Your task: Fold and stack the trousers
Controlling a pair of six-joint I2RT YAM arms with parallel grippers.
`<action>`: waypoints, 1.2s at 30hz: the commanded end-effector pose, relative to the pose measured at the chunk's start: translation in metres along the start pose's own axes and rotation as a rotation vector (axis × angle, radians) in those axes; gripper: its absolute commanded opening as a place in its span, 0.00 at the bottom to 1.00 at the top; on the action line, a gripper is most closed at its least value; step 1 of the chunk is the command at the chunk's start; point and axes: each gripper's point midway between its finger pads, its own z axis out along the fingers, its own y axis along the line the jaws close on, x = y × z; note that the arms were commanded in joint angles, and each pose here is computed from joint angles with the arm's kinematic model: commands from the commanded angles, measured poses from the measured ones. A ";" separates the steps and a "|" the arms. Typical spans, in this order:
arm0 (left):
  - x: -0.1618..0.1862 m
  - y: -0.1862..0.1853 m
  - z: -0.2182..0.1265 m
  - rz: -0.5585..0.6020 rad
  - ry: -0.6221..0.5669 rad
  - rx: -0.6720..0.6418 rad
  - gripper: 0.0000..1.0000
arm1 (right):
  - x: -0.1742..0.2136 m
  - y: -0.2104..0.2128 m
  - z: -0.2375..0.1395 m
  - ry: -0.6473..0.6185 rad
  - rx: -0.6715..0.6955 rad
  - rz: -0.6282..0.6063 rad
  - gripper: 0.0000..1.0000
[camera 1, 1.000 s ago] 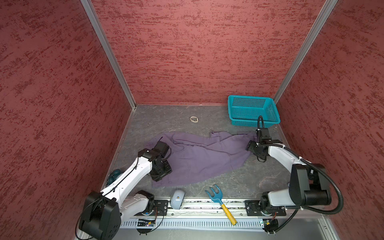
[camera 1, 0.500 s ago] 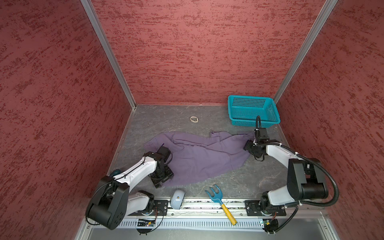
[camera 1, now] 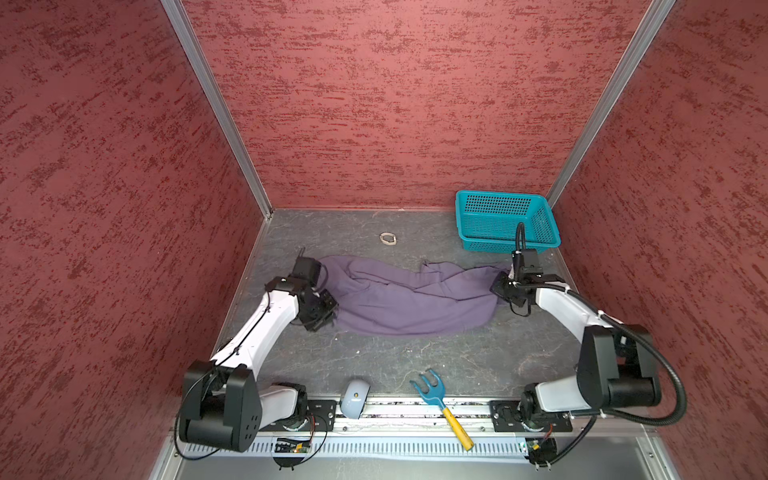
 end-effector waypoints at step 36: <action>-0.092 -0.079 -0.236 0.068 -0.594 0.375 0.00 | -0.125 0.108 -0.054 -0.243 -0.037 -0.205 0.14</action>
